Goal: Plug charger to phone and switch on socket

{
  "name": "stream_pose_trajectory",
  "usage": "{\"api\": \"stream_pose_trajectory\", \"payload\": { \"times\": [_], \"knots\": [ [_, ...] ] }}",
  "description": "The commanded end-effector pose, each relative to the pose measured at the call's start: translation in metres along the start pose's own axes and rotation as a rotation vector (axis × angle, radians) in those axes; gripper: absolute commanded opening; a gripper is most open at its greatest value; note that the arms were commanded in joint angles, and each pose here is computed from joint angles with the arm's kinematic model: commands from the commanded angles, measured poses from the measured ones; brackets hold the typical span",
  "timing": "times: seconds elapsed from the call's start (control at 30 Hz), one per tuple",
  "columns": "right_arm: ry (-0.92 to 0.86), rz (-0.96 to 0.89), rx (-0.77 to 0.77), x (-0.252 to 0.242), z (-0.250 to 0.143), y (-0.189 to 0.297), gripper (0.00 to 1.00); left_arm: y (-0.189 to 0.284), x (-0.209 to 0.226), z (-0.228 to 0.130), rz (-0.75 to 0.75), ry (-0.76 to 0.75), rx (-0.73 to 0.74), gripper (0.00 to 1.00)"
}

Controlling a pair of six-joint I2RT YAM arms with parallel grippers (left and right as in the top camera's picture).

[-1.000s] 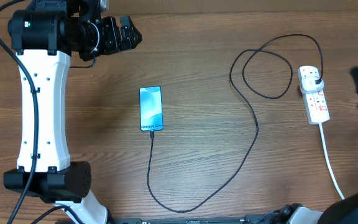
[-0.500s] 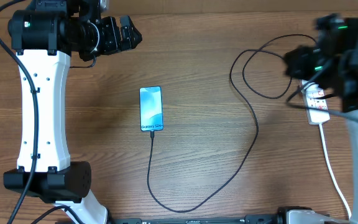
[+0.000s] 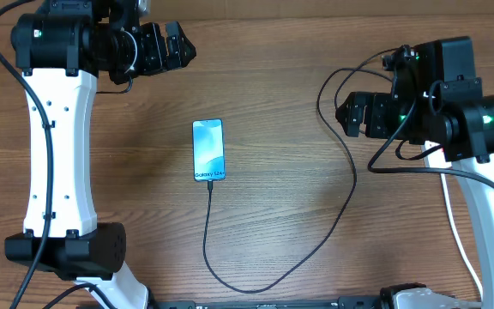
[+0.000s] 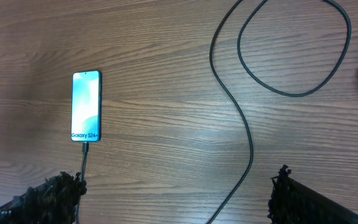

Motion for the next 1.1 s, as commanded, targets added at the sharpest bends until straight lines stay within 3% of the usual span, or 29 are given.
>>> {"api": "stream_pose_trajectory", "payload": {
  "times": [0.0, 0.4, 0.63, 1.07],
  "knots": [
    [0.011, 0.002, -0.038, 0.002, 0.003, 0.011, 1.00, 0.004, -0.002, 0.002, -0.009, -0.016, -0.013, 1.00],
    [0.039, 0.009, -0.063, 0.002, 0.003, 0.010, 1.00, 0.004, -0.002, 0.002, -0.009, -0.016, -0.013, 1.00],
    [0.094, 0.034, -0.297, 0.002, -0.011, 0.020, 1.00, 0.004, -0.002, 0.002, -0.009, -0.016, -0.013, 0.99],
    [0.128, 0.017, -0.733, -0.024, -0.108, 0.025, 1.00, 0.004, -0.002, 0.002, -0.009, -0.016, -0.013, 0.99]
  ]
}}
Point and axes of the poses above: each gripper's point midway between its finger pads, its own y axis back along the fingers, its own x axis along the line the jaws close on, z = x × y, the point moved 7 cm from there along y, back along the fingers, and after that the axes turned 4 degrees about y, right-handed, at the moved point
